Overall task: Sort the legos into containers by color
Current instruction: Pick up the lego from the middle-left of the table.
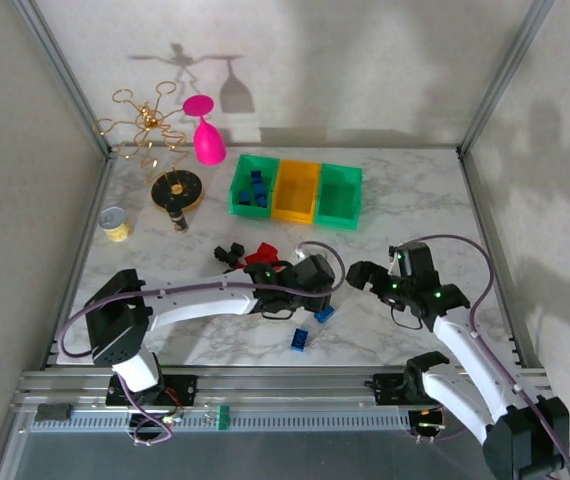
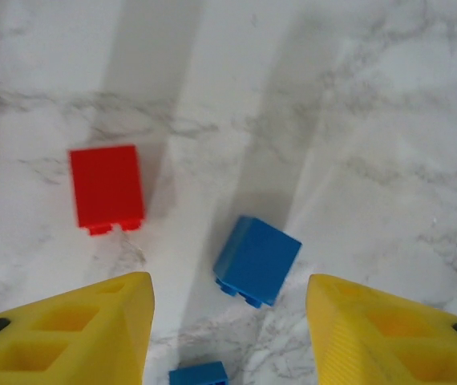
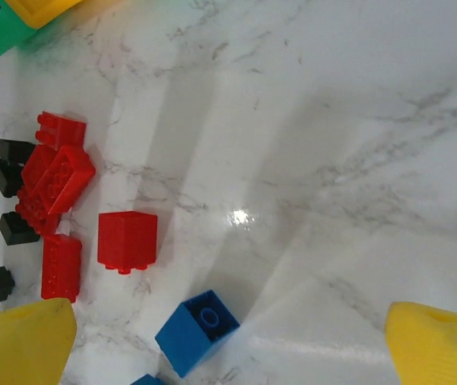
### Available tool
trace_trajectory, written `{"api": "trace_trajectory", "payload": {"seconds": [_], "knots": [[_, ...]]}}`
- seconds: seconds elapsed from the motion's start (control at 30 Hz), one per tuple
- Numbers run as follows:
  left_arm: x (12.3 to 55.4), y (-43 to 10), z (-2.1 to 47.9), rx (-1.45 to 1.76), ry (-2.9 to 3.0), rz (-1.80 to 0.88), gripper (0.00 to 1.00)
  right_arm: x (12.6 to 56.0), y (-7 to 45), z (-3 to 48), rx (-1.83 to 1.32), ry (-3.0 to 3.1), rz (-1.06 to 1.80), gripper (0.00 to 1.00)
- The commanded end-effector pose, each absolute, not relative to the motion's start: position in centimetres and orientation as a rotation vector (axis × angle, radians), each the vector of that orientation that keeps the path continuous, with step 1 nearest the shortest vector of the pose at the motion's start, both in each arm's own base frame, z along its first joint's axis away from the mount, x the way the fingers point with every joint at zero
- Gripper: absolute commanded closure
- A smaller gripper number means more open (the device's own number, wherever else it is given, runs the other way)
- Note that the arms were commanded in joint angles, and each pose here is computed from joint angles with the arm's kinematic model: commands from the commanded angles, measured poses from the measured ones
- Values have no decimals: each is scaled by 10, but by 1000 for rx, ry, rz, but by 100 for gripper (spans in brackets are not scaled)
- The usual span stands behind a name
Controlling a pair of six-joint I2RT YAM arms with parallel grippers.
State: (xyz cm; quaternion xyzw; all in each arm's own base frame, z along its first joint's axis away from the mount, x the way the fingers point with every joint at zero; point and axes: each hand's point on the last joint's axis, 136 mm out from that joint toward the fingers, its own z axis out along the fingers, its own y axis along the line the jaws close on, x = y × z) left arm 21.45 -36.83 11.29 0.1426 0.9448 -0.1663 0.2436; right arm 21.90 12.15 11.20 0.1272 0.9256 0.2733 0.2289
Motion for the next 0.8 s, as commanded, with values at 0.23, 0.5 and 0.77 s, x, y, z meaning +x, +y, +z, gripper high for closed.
{"api": "trace_trajectory", "payload": {"seconds": [0.23, 0.5, 0.77], "knots": [[193, -387, 65, 632, 2606, -318, 42, 190, 103, 101, 506, 2565, 712, 1], [197, -396, 42, 678, 2611, -282, 42, 190, 103, 99, 499, 2561, 715, 1], [208, -403, 35, 675, 2594, -261, 48, 191, 105, 96, 487, 2563, 725, 1]]}}
